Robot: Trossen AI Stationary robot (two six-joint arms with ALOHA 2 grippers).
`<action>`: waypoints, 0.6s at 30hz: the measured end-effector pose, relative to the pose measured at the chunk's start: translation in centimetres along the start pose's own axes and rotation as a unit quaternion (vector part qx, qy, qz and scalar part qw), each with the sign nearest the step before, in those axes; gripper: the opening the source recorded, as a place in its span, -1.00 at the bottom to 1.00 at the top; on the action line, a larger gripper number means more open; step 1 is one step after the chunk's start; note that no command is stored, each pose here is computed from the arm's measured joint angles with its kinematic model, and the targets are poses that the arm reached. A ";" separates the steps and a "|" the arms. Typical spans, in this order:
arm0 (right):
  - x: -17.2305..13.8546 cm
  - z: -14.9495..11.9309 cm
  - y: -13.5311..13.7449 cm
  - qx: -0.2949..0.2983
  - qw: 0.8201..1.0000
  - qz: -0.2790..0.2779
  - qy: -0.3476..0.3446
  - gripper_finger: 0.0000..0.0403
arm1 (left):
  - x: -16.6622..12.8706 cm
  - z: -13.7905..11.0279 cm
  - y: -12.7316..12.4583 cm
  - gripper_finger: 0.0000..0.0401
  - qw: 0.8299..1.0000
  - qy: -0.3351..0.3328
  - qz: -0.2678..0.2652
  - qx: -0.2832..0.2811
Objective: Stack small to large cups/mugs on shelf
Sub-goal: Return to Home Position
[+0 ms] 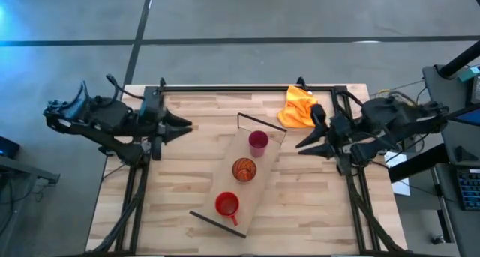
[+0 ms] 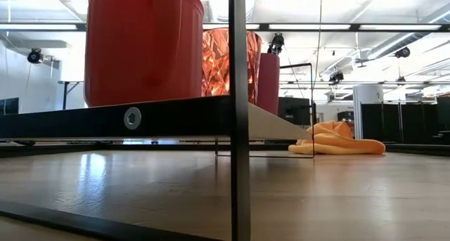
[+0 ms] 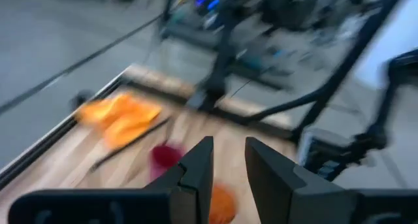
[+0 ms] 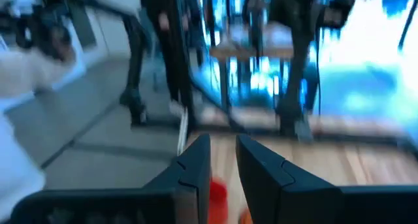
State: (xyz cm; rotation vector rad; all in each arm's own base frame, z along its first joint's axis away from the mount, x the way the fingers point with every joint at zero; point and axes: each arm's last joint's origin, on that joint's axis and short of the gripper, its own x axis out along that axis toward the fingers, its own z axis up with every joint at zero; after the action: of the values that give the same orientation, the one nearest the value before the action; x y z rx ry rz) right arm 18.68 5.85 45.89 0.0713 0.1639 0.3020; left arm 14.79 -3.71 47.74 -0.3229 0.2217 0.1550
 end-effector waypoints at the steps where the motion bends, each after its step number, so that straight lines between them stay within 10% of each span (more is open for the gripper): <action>1: 0.4 -0.3 -0.2 -0.005 1.000 -0.001 -0.019 -0.66 | 0.4 0.0 -0.3 -0.63 1.000 -0.017 -0.023 0.010; 6: 2.4 -3.4 -2.1 -0.013 1.000 -0.019 0.015 -0.66 | 2.2 -0.4 -1.1 -0.63 0.989 -0.097 -0.083 0.079; 18: -1.1 -5.2 -6.8 0.048 0.998 -0.050 0.000 -0.66 | -0.6 -2.3 2.9 -0.63 0.993 -0.094 -0.029 0.061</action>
State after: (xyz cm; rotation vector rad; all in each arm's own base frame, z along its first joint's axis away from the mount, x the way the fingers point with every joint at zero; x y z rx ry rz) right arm 18.76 -0.70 40.30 0.1579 0.1818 0.1949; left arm 13.21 -1.85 44.91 -0.1921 0.0348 0.1125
